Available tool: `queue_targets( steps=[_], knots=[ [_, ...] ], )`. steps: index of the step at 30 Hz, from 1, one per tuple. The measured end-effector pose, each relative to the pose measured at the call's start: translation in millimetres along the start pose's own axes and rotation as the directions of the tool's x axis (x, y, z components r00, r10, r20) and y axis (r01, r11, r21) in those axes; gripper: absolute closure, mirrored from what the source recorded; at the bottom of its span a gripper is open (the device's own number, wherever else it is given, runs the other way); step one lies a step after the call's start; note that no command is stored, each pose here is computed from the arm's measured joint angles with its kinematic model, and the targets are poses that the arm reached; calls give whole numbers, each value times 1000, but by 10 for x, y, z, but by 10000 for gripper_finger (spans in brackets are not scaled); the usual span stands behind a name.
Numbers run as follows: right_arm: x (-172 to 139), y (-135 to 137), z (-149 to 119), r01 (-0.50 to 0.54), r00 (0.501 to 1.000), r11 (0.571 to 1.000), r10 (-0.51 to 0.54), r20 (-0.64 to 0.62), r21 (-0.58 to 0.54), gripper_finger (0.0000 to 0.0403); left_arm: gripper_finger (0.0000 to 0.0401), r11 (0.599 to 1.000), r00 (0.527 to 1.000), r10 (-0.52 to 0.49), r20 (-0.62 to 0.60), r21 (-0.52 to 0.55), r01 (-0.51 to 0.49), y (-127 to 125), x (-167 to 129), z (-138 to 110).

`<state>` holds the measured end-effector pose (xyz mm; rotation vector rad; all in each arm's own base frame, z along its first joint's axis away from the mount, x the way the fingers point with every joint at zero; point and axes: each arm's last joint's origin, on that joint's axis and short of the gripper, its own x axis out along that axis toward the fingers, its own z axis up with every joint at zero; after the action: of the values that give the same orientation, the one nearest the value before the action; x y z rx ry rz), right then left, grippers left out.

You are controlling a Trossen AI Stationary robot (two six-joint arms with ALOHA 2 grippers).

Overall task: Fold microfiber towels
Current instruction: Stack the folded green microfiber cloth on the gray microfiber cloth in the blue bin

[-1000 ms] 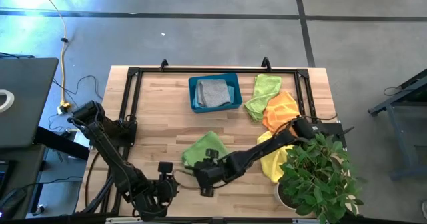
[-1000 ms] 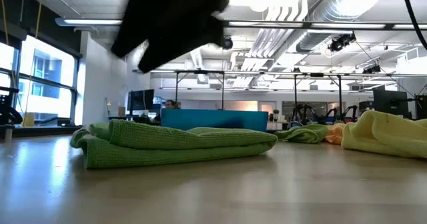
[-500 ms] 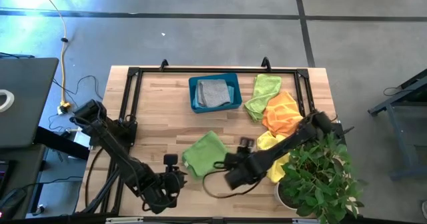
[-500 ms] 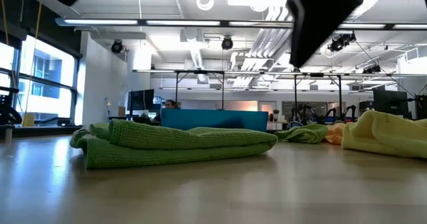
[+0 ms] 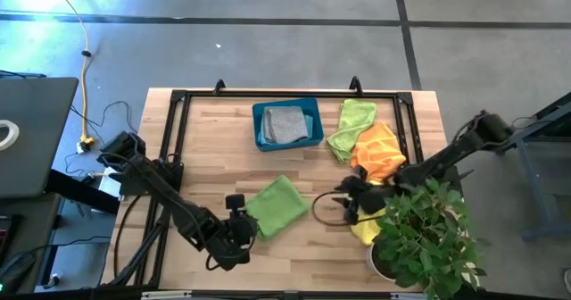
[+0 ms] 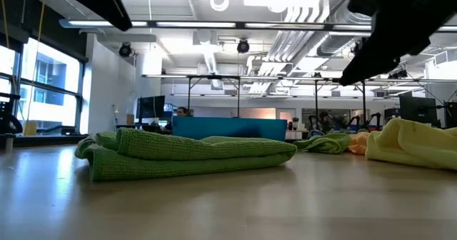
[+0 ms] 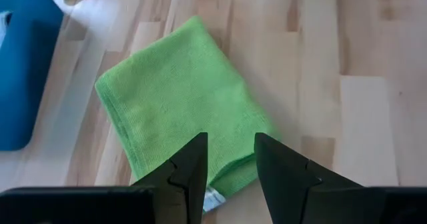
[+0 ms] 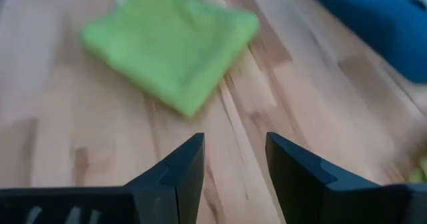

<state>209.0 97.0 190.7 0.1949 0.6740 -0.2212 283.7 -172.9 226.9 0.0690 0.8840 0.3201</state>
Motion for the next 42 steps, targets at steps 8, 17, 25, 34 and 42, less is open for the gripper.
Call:
queue_targets(
  steps=[8,17,25,34,42],
  knots=[
    [-144,-458,-327,-139,950,990,136,280,-10,252,286,999,999,5,-40,-52,-7,150,126,93],
    [-227,-787,-516,-141,907,989,143,396,-34,252,286,998,996,2,-94,-60,-7,259,346,156],
    [-231,-888,-549,-116,901,993,103,421,6,252,286,997,977,-50,-206,40,59,204,612,77],
    [-227,-888,-555,-138,904,989,103,415,56,252,286,969,952,-206,-227,85,230,31,573,45],
    [-223,-890,-563,-134,908,990,101,407,54,252,272,888,903,-381,-201,194,418,-227,430,10]
  ],
)
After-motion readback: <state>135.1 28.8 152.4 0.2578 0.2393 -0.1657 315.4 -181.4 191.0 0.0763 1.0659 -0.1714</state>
